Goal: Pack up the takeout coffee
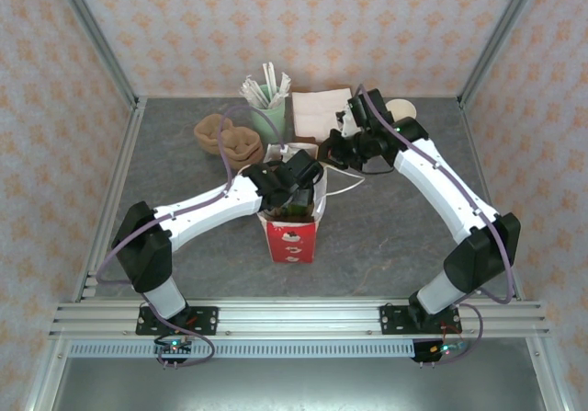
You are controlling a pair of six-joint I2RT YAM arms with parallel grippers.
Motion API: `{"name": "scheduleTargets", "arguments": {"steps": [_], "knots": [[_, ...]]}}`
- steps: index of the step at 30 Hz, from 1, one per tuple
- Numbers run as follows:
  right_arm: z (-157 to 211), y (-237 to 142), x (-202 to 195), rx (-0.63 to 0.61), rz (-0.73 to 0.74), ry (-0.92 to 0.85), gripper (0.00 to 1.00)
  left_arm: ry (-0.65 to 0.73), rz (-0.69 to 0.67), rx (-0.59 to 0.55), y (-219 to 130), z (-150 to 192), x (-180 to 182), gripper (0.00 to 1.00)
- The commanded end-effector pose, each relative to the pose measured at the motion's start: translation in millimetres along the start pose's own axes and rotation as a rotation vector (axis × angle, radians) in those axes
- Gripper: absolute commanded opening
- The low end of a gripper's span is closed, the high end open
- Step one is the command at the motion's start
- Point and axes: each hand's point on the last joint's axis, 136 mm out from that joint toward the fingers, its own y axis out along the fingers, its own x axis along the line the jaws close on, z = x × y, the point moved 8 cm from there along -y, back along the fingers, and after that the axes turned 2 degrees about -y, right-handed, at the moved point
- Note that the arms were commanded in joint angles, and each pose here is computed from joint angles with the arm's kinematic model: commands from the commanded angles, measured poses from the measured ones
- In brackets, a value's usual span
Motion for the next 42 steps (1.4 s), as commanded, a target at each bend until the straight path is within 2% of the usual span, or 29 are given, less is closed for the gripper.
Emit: {"name": "scheduleTargets", "arguments": {"steps": [1, 42], "knots": [[-5.2, -4.0, 8.8, -0.021, -0.012, -0.009, 0.10, -0.001, -0.009, -0.002, 5.9, 2.8, -2.1, 0.67], [23.6, -13.3, -3.2, 0.003, -0.042, -0.084, 0.07, -0.043, -0.044, 0.120, 50.5, 9.1, 7.3, 0.67]]}}
